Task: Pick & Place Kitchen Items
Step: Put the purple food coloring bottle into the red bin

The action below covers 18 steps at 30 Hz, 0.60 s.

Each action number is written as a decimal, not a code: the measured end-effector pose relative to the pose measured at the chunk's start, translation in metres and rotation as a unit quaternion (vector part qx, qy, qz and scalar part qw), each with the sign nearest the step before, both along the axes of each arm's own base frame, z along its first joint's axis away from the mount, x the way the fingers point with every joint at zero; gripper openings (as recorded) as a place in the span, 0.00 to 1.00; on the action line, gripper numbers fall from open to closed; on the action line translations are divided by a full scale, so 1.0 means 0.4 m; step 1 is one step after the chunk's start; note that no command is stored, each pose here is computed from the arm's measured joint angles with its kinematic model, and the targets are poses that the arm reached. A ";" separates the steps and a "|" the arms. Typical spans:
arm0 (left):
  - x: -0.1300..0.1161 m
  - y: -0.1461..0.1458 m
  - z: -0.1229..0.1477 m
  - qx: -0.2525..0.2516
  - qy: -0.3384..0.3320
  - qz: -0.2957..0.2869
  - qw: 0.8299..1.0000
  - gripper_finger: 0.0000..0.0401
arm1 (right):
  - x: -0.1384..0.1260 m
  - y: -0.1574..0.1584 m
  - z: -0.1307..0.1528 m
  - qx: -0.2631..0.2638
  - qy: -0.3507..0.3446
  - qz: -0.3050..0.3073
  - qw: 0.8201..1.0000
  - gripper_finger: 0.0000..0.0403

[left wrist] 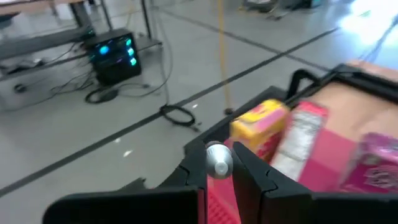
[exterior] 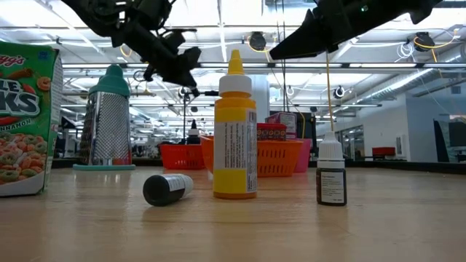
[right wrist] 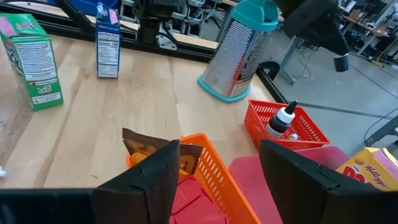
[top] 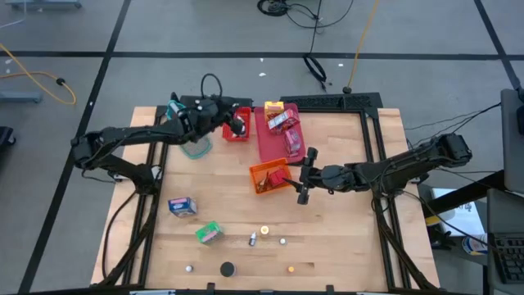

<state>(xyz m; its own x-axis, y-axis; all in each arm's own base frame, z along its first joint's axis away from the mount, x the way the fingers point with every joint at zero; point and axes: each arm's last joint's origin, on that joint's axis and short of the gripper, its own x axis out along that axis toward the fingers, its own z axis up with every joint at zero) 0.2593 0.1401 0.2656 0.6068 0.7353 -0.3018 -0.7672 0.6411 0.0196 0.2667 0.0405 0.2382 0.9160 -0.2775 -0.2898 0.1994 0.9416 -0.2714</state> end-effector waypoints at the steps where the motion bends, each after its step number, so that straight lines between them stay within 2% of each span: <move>1: -0.006 0.009 -0.003 -0.004 0.004 0.008 1.000 0.08 | 0.000 0.000 0.000 0.001 0.000 0.000 1.000 0.53; 5: -0.023 0.041 -0.012 -0.019 0.007 0.028 0.999 0.08 | 0.000 -0.001 0.000 0.001 0.000 -0.001 1.000 0.53; 18: -0.016 0.101 -0.080 -0.058 0.026 0.036 0.997 0.08 | 0.000 0.000 0.000 0.004 -0.002 -0.001 1.000 0.53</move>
